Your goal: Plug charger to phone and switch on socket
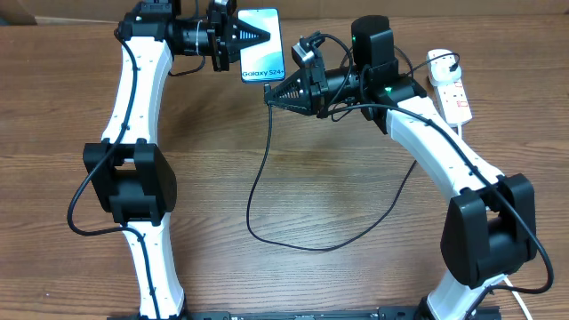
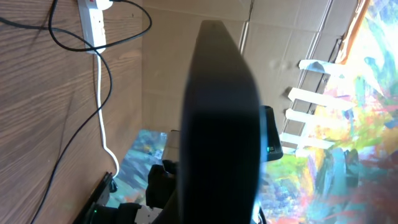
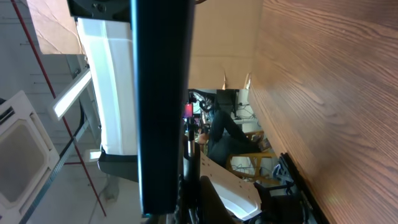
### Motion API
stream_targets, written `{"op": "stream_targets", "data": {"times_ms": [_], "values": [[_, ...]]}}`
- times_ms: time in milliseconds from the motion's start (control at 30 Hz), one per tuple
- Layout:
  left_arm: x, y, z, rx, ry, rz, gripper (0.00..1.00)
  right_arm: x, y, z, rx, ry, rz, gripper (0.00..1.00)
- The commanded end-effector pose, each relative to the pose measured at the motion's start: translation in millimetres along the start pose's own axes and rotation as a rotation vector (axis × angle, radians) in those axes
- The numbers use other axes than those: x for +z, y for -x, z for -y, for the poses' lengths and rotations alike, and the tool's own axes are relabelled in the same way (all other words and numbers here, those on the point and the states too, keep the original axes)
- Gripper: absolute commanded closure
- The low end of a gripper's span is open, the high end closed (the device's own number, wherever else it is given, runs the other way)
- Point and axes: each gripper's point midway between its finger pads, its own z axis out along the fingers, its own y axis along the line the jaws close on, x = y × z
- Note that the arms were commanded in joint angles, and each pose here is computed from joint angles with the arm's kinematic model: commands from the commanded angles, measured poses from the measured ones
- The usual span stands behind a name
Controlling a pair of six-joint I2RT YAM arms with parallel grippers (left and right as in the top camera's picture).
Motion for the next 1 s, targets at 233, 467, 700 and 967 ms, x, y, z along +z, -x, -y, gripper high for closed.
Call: {"op": "stream_targets", "data": {"times_ms": [233, 467, 700, 967], "values": [[-2.5, -6.3, 17.5, 0.08, -0.03, -0.018, 0.96, 1.9, -1.1, -6.3, -0.026, 0.006, -0.006, 0.96], [-2.5, -6.4, 17.6, 0.103, -0.031, -0.018, 0.96, 1.4, -1.4, -9.6, -0.046, 0.016, -0.014, 0.96], [-2.5, -6.4, 17.6, 0.106, -0.031, -0.018, 0.96, 1.5, -3.0, -10.7, -0.047, 0.021, -0.023, 0.96], [-2.5, -6.3, 17.5, 0.106, -0.031, -0.017, 0.96, 1.5, -4.2, -11.5, -0.048, 0.025, -0.03, 0.96]]}}
